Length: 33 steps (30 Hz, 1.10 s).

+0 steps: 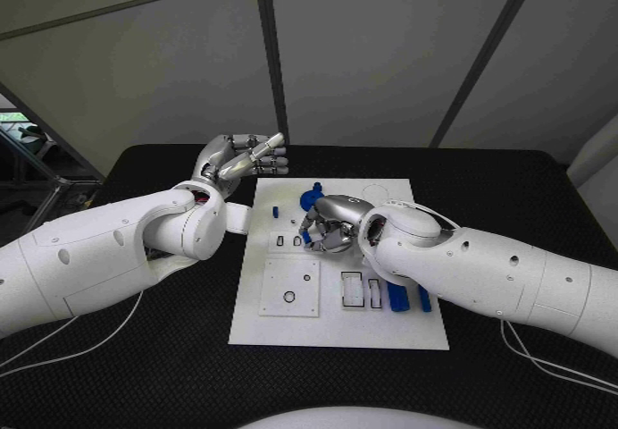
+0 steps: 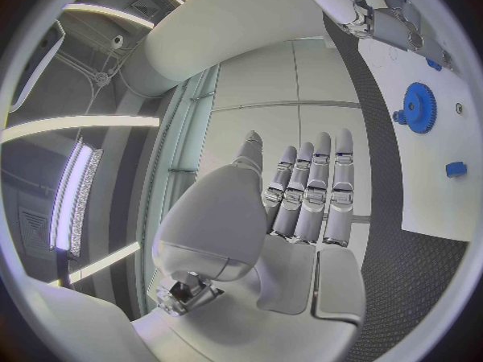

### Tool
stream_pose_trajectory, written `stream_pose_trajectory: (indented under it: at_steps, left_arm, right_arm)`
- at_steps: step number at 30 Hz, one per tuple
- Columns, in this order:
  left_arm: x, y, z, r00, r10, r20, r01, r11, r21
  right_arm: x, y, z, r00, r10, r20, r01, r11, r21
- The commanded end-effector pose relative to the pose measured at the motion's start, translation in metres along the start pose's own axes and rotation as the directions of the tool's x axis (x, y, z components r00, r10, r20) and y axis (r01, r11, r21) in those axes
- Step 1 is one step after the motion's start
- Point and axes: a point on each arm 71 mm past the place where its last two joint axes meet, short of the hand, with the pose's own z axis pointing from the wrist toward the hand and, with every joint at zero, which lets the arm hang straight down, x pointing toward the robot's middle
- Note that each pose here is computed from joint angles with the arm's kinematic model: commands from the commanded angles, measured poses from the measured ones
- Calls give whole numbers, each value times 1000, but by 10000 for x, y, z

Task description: Assemble the parts on the task board

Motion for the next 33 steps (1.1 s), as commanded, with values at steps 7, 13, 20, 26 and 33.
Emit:
stream_pose_trajectory:
  at_steps: [7,13,20,26,33]
  left_arm:
    - [14,-11,5,1000,-2,-12,2,1000,5]
    - [12,-10,5,1000,-2,-12,2,1000,4]
    - [5,-7,2,1000,-3,-16,3,1000,-2]
    - [-31,3,-2,999,22,-28,-23,1000,-14]
    - [-127,57,10,990,123,-63,-127,990,-59]
  right_arm:
    - [14,-23,-6,1000,-1,1,1,1000,11]
    - [-23,-3,-25,999,16,52,-15,1000,-16]
    - [-77,31,-139,991,60,119,-49,995,-92]
    - [-199,43,-360,972,127,199,-88,977,-195]
    - [-501,-64,-589,945,188,266,-125,964,-236]
